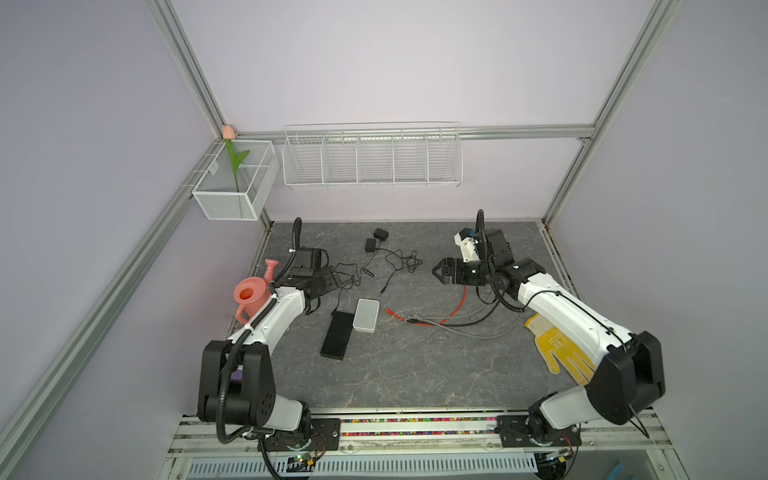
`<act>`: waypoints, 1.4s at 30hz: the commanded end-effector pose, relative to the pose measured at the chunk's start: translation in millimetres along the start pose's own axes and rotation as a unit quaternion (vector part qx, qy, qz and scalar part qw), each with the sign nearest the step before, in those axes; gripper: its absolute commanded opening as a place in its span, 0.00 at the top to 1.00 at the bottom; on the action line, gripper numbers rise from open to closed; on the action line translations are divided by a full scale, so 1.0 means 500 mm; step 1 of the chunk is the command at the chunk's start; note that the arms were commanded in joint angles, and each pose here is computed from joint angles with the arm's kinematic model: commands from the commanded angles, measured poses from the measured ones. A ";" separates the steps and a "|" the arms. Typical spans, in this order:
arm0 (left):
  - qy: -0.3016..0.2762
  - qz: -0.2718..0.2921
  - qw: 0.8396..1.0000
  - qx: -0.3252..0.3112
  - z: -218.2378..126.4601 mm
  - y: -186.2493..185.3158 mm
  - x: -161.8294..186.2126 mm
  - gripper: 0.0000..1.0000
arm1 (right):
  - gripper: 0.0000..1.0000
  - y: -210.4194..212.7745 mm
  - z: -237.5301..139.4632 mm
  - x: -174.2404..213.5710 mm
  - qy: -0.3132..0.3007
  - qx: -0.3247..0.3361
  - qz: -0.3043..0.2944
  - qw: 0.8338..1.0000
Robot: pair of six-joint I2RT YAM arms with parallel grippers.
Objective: Insert the plug into the switch port
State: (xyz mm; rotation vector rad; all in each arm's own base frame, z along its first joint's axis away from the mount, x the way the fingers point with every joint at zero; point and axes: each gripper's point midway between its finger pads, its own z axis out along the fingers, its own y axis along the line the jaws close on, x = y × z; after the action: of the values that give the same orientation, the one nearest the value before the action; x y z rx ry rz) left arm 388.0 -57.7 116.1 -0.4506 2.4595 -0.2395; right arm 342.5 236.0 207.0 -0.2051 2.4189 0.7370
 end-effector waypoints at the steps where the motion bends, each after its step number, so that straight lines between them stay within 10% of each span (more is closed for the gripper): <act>1: 0.047 -0.013 0.999 0.024 0.030 -0.023 0.029 0.22 | 0.12 0.008 -0.008 0.045 -0.022 0.009 -0.034 0.999; 27: 0.189 0.090 0.973 -0.096 0.205 0.004 0.187 0.62 | 0.14 -0.024 -0.107 0.163 -0.074 0.072 -0.093 0.990; 30: 0.198 0.097 0.972 -0.081 0.202 -0.008 0.190 0.84 | 0.14 -0.024 -0.117 0.162 -0.076 0.073 -0.095 0.990; 32: 0.197 0.109 0.973 -0.054 0.190 -0.036 0.171 1.00 | 0.15 -0.024 -0.125 0.159 -0.080 0.075 -0.093 0.990; 42: 0.055 0.114 0.979 0.158 -0.051 -0.230 -0.015 1.00 | 0.17 -0.003 -0.193 0.162 -0.127 0.026 -0.088 0.988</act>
State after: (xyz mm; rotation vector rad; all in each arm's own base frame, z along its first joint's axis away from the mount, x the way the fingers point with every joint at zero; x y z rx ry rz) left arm 411.4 -142.0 138.8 -0.1035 2.5361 -0.4401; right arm 236.6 183.5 228.0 -0.2724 2.1424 0.5530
